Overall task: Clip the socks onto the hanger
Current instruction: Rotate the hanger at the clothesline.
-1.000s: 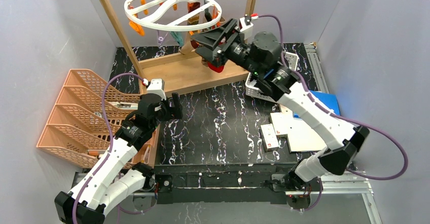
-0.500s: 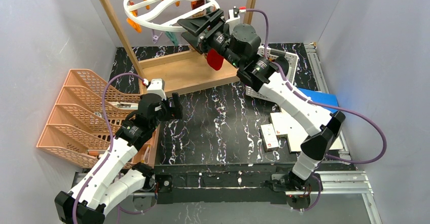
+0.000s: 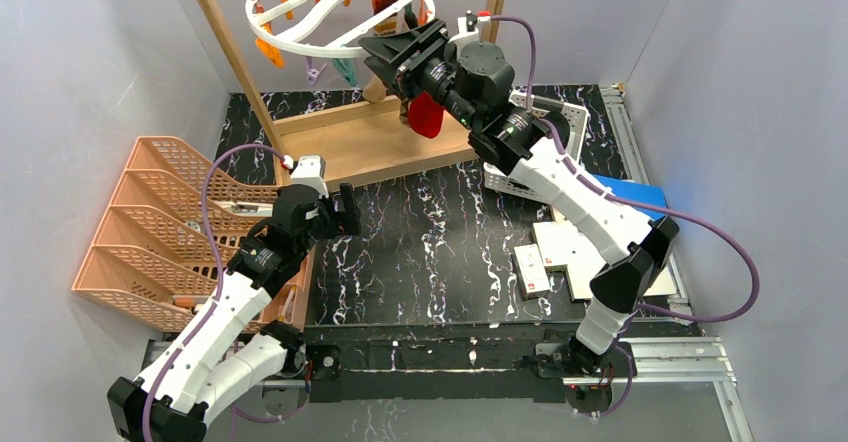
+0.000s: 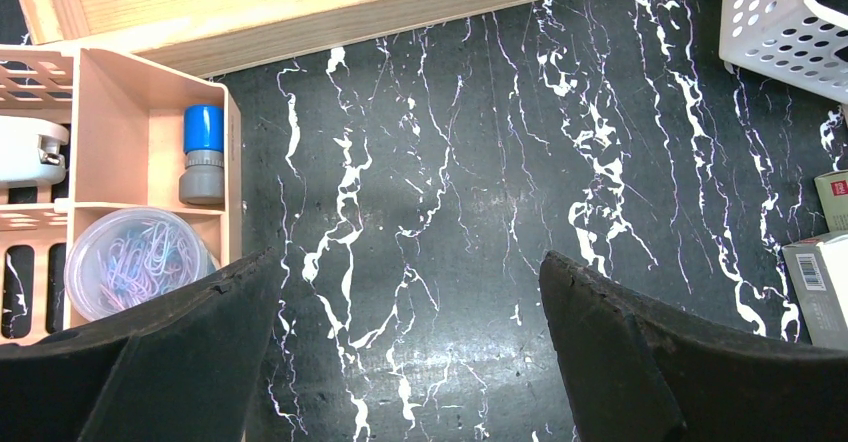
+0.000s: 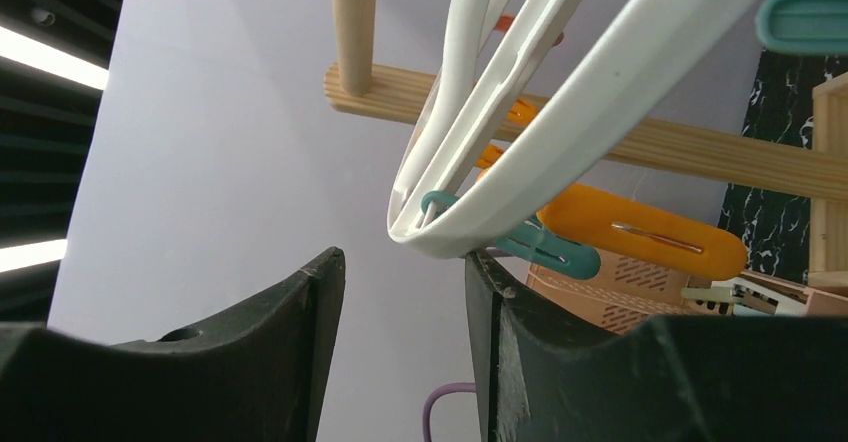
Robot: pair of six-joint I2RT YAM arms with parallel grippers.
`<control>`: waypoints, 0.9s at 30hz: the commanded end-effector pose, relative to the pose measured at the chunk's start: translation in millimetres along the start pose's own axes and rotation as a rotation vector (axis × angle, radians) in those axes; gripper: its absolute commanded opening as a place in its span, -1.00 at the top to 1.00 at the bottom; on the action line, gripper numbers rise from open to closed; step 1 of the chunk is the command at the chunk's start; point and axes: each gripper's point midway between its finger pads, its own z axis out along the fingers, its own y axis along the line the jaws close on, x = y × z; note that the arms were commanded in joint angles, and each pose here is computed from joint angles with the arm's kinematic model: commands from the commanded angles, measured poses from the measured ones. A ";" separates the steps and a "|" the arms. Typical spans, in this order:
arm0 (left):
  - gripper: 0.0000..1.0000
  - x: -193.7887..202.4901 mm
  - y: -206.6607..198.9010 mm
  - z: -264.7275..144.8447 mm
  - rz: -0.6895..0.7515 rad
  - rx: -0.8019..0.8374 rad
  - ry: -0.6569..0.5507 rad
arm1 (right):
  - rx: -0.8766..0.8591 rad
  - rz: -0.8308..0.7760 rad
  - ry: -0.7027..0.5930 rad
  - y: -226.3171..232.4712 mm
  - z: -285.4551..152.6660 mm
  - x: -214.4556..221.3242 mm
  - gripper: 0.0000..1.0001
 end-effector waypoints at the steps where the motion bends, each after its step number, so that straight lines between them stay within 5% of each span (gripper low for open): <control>1: -0.97 0.6 0.6 -2.5 0.010 0.003 -0.007 | -0.028 -0.004 -0.121 12.3 -6.4 -44.1 -0.10; 11: -0.97 0.9 0.9 -1.9 0.010 0.000 -0.005 | -0.002 0.001 -0.185 2.2 -12.4 -90.4 -0.11; 27: -0.97 2.1 1.4 -1.3 0.012 -0.003 -0.001 | 0.030 -0.028 -0.214 -6.7 -17.9 -138.0 0.18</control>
